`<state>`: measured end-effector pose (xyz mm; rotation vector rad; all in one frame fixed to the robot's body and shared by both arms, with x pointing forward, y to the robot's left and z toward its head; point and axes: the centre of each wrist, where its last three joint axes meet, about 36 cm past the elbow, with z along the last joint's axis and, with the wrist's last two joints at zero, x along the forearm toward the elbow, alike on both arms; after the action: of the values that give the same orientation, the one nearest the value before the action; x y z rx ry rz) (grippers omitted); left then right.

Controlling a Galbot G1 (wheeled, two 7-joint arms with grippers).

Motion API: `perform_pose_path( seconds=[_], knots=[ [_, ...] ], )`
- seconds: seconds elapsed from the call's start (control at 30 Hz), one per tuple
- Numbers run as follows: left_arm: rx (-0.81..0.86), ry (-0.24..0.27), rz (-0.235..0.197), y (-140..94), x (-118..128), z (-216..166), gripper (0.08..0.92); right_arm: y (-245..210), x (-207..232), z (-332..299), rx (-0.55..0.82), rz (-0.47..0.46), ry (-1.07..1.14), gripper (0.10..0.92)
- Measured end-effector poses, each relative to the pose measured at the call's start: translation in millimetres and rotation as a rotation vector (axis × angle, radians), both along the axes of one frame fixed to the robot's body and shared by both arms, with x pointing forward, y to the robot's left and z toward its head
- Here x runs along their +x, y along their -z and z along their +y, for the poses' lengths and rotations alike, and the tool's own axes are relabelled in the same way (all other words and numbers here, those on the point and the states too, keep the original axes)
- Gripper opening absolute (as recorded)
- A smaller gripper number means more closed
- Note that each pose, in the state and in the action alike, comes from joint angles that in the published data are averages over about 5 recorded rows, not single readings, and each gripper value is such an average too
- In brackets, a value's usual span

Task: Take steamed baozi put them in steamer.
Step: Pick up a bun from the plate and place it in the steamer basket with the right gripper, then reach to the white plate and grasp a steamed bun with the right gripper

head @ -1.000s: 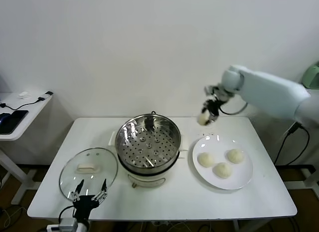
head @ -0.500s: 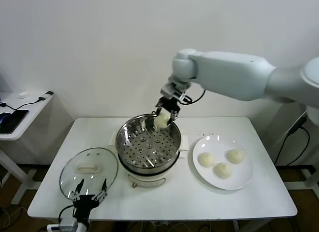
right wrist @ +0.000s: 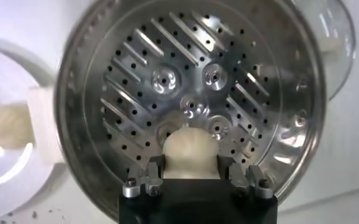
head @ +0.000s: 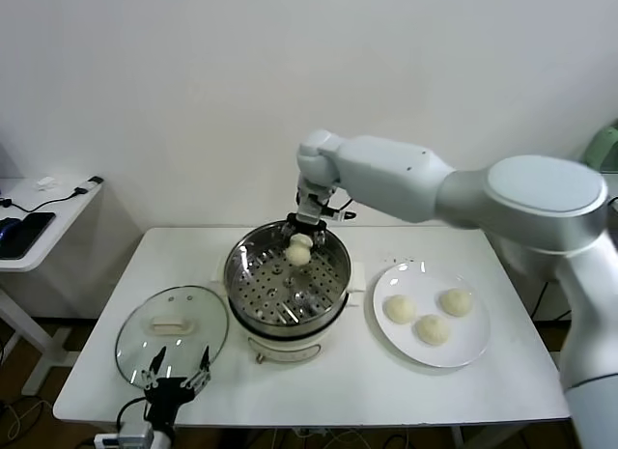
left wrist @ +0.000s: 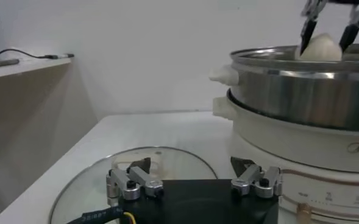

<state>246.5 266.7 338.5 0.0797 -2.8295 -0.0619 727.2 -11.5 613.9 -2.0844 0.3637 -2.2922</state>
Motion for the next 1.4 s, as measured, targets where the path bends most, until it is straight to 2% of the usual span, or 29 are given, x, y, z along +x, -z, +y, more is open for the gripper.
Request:
perform_pose_path(
  seconds=[0.27,0.57,0.73,0.9,1.17,1.4],
  knots=[
    [0.004,-0.007,0.001,2.1,1.3,1.5,0.823,20.2,11.8,5.3,0.020,0.000,-0.014,0.595],
    [0.006,-0.013,0.001,2.1,1.2,1.8,0.823,20.3,17.8,1.4,0.054,0.012,-0.016,0.800],
    [0.008,-0.008,-0.001,1.0,1.0,-0.7,0.823,-1.4,18.8,-6.8,0.064,0.027,-0.007,0.822],
    [0.009,0.000,-0.001,0.1,-0.2,-4.4,0.823,-42.7,19.1,-24.9,0.078,0.043,0.041,0.823],
    [0.013,-0.002,-0.005,-0.4,-2.1,-5.2,0.823,-92.9,7.0,-108.7,0.110,0.074,0.358,0.823],
    [0.014,-0.003,-0.010,0.0,-1.4,-5.3,0.823,-72.7,-25.9,-207.0,0.128,0.127,0.749,0.823]
  ],
)
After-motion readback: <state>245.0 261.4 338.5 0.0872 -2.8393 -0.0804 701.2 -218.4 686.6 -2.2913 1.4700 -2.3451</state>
